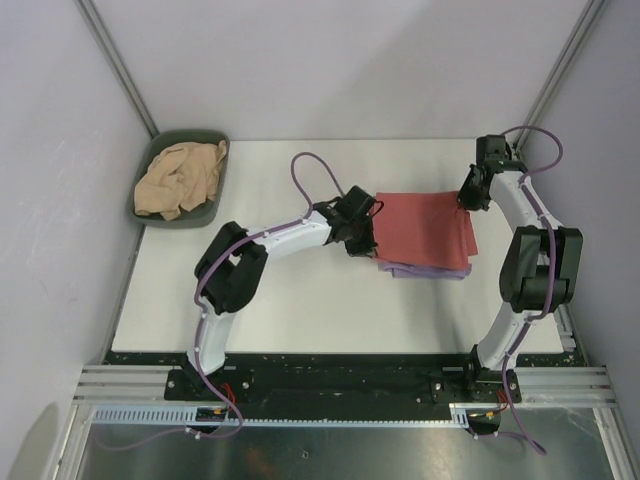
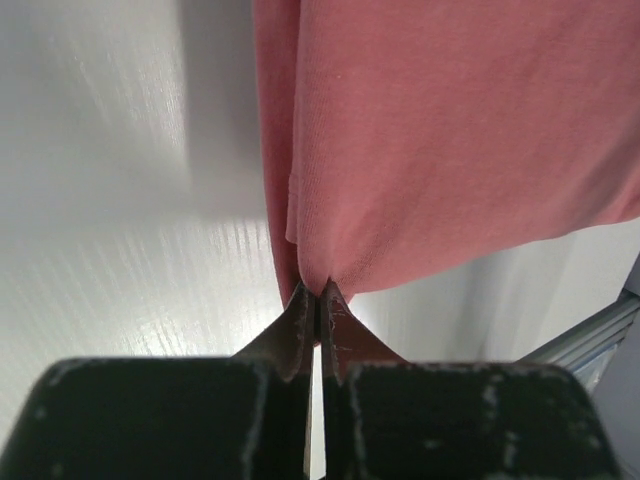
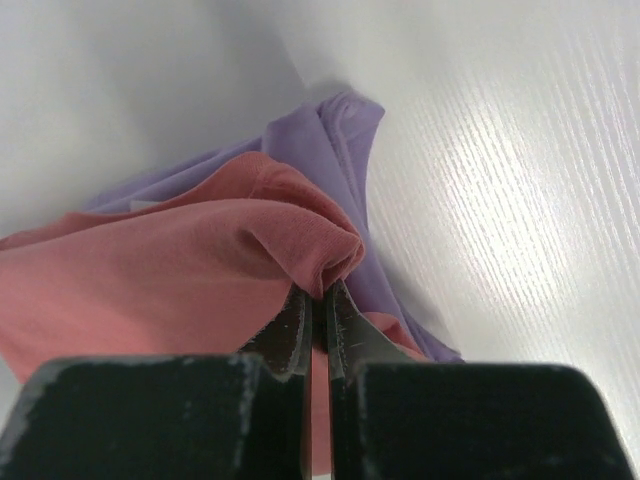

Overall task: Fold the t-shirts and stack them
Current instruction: Put the neatly folded tshirt into the corner of the board with the right arm

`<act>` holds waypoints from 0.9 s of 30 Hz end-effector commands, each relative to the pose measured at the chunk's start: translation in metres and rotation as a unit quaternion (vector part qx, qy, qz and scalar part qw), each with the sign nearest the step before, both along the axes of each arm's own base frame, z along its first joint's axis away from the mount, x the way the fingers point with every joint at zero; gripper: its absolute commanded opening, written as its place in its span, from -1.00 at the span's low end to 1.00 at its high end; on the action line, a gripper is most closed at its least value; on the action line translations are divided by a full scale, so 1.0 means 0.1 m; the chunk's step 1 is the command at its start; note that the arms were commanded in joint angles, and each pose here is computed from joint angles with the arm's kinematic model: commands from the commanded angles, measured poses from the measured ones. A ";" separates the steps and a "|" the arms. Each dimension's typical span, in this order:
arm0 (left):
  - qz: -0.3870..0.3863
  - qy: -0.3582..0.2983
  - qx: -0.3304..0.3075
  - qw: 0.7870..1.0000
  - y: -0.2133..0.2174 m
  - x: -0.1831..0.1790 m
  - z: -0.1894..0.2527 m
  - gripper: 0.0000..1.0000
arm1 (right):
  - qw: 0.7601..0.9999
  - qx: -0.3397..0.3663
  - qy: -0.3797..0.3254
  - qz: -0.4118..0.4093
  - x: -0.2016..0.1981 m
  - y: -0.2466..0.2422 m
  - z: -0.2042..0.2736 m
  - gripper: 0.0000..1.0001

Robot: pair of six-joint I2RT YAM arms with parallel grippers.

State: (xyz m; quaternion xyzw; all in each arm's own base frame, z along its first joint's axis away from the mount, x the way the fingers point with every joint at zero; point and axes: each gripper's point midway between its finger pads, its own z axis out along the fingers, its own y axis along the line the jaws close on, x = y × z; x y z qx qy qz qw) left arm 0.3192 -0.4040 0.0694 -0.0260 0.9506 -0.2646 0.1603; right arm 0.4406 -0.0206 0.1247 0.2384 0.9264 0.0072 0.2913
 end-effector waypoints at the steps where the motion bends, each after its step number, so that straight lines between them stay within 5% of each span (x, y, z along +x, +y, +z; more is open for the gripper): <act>1: -0.010 0.014 -0.011 1.000 -0.08 -0.11 -0.06 -1.00 | 0.999 -0.025 -0.007 -0.025 0.10 -0.20 -0.05 -1.00; 8: -0.017 0.015 -0.019 1.000 -0.11 -0.16 -0.01 -1.00 | 0.999 -0.033 0.009 -0.034 0.16 -0.25 -0.11 -0.96; 12: -0.030 0.023 -0.019 0.999 -0.11 -0.21 -0.10 -0.98 | 0.998 -0.046 0.026 -0.043 0.19 -0.32 -0.18 -0.31; 14: -0.041 0.028 -0.016 0.999 -0.10 -0.25 -0.15 -0.73 | 0.997 -0.050 0.033 -0.048 0.17 -0.34 -0.14 -0.07; 16: -0.051 0.016 -0.015 0.998 -0.04 -0.27 -0.11 -0.24 | 0.997 -0.051 0.021 -0.046 0.15 -0.31 0.01 0.10; 19: -0.065 -0.023 -0.017 0.997 0.07 -0.25 0.10 0.24 | 0.998 -0.054 -0.005 -0.025 0.10 -0.11 0.29 0.24; 27: -0.042 -0.081 -0.028 0.995 0.63 -0.06 0.59 0.47 | 0.999 0.015 -0.016 0.047 -0.06 0.94 0.08 0.28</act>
